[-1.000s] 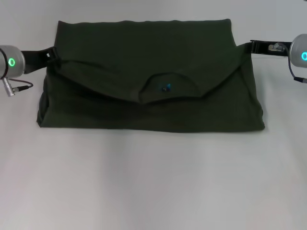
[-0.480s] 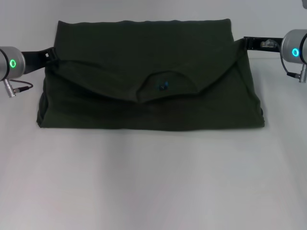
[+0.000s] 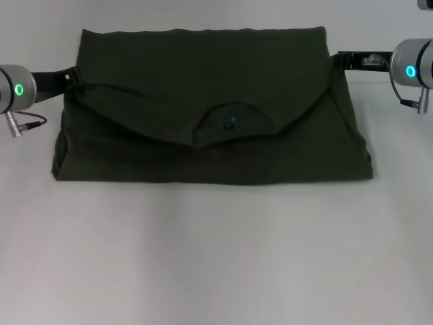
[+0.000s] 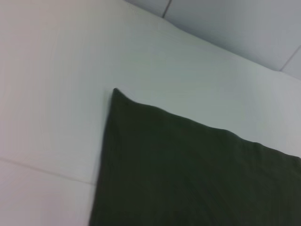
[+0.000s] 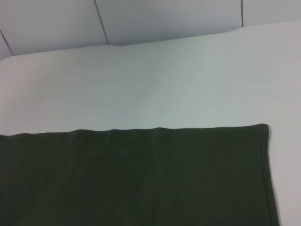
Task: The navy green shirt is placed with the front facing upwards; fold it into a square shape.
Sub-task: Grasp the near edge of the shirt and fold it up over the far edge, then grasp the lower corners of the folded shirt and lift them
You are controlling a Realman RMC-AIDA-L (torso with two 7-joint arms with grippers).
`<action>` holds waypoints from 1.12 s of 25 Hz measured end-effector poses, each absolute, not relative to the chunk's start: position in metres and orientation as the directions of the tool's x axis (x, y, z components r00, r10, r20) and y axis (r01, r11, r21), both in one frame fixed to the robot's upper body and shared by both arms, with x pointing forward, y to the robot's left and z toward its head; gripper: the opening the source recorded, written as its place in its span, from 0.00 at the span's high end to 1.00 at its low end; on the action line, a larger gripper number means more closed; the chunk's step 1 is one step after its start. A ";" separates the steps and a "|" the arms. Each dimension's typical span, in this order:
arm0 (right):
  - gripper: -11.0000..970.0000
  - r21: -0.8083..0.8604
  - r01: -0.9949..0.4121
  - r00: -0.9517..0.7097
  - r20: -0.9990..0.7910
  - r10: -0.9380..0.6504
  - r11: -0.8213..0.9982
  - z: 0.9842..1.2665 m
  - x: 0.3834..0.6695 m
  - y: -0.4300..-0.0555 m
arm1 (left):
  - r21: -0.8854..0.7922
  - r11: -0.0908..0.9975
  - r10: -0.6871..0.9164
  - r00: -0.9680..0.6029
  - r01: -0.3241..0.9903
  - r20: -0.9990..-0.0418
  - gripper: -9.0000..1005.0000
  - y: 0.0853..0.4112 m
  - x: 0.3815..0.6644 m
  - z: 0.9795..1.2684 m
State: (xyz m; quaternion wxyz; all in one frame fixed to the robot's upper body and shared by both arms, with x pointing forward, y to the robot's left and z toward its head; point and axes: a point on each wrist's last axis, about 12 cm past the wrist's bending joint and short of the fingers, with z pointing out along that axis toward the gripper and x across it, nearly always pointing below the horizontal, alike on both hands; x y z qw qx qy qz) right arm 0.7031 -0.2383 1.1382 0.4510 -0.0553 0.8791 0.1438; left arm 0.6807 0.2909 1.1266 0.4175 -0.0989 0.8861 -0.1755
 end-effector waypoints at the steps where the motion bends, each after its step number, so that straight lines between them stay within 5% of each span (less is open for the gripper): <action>1: 0.89 0.209 -0.223 -0.591 -0.806 0.039 0.952 1.138 0.703 -0.239 | -0.388 0.921 -0.312 -0.631 -0.019 -0.710 0.98 0.290 0.681 1.127; 11: 0.86 0.171 -0.211 -0.604 -0.797 0.009 0.962 1.135 0.702 -0.246 | -0.384 0.923 -0.307 -0.629 -0.014 -0.715 0.84 0.287 0.682 1.128; 18: 0.52 0.315 -0.129 -0.653 -0.741 0.159 0.940 1.130 0.689 -0.269 | -0.448 0.893 -0.381 -0.608 -0.046 -0.697 0.65 0.305 0.669 1.126; 21: 0.37 0.442 -0.117 -0.674 -0.693 0.256 0.890 1.125 0.670 -0.288 | -0.513 0.858 -0.417 -0.615 -0.024 -0.670 0.53 0.313 0.656 1.124; 25: 0.38 0.591 -0.142 -0.704 -0.624 0.339 0.794 1.113 0.635 -0.311 | -0.589 0.807 -0.423 -0.657 0.040 -0.624 0.33 0.325 0.631 1.115; 28: 0.38 0.675 -0.150 -0.751 -0.553 0.361 0.722 1.101 0.607 -0.326 | -0.570 0.814 -0.357 -0.680 0.110 -0.640 0.28 0.334 0.611 1.105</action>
